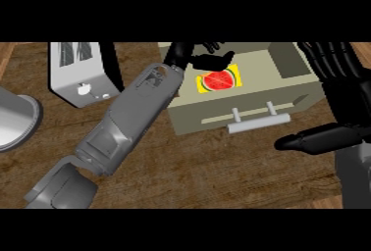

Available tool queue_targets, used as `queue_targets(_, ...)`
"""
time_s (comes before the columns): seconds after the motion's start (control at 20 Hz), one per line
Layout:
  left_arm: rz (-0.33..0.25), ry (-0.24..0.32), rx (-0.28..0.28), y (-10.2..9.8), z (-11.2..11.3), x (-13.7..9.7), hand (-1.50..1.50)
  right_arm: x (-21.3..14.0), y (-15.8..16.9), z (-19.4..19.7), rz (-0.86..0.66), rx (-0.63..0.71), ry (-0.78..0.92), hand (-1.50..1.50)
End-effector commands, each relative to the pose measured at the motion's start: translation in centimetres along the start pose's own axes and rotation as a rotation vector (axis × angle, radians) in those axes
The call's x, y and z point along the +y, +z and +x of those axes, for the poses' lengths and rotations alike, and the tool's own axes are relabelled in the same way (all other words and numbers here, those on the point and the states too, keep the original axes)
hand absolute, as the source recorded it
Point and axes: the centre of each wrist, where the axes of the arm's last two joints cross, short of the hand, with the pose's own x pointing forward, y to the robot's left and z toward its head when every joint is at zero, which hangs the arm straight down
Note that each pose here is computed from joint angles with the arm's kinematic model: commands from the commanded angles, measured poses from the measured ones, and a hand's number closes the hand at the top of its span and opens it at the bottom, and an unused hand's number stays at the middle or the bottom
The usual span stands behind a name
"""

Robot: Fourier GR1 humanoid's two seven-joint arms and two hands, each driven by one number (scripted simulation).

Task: Pick up the cup, place it into the drawer and close the drawer

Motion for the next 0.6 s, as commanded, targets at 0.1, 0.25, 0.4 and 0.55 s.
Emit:
queue_targets(0.1, 0.029, 0.143, -0.034, 0.9, -1.6, 0.0, -1.50, 2.6, -1.2, -0.4, 0.157, -0.016, -0.117, -1.50)
queue_targets(0.25, 0.022, 0.229, -0.096, 0.7, -0.7, -0.1, -1.50, 4.1, -1.5, 0.1, 0.300, -0.047, -0.159, 1.50)
queue_targets(0.4, 0.048, 0.316, -0.178, 0.1, 1.1, 0.0, -1.50, 5.1, -1.4, -0.3, 0.464, -0.044, -0.203, 1.50)
queue_targets(0.55, 0.119, 0.339, -0.211, 0.3, 0.7, 0.0, -1.50, 5.3, -1.0, -0.5, 0.602, 0.078, -0.118, 1.50)
